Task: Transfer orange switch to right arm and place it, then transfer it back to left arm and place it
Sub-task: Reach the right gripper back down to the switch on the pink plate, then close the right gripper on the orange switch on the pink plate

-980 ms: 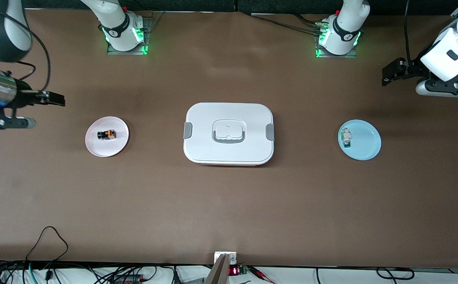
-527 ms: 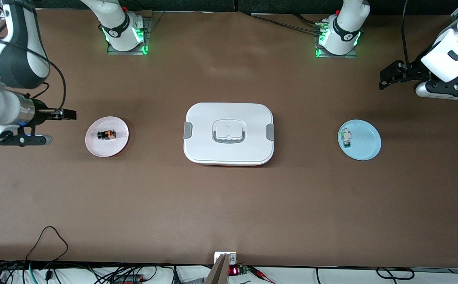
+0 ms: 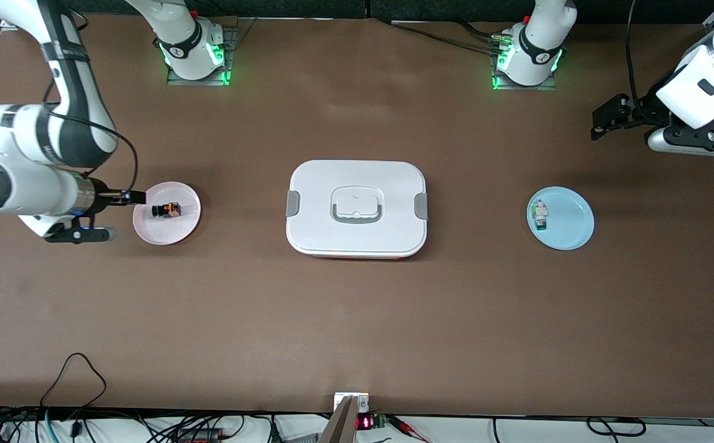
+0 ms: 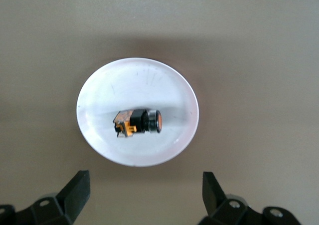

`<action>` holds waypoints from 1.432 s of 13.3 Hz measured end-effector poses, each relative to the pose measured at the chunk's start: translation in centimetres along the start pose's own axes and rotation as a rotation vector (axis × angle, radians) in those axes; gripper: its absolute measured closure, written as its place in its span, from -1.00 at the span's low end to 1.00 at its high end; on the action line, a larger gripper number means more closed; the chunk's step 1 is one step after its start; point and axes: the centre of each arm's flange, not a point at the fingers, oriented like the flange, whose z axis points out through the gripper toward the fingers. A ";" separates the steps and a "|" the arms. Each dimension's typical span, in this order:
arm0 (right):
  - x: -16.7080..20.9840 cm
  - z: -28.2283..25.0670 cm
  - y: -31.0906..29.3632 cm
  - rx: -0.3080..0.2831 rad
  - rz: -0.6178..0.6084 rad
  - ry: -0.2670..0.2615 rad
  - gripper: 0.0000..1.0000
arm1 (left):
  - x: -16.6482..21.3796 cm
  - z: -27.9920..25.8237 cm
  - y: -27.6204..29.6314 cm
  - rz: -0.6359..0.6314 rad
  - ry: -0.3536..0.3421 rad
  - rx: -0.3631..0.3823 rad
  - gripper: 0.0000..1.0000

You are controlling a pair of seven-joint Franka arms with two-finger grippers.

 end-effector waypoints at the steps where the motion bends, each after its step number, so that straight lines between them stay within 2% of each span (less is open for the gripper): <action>1: -0.1 1.2 -0.2 0.000 -0.004 0.011 -1.00 | 0.0 0.0 -0.1 -0.001 0.000 0.000 -1.00; 8: -1.7 8.5 -1.5 -0.008 -0.042 0.098 -1.00 | -0.2 0.2 -0.1 -0.001 -0.022 0.009 -1.00; 19: -0.8 11.9 -4.3 -0.050 -0.130 0.137 -1.00 | -0.3 0.3 -0.1 -0.001 -0.028 0.009 -1.00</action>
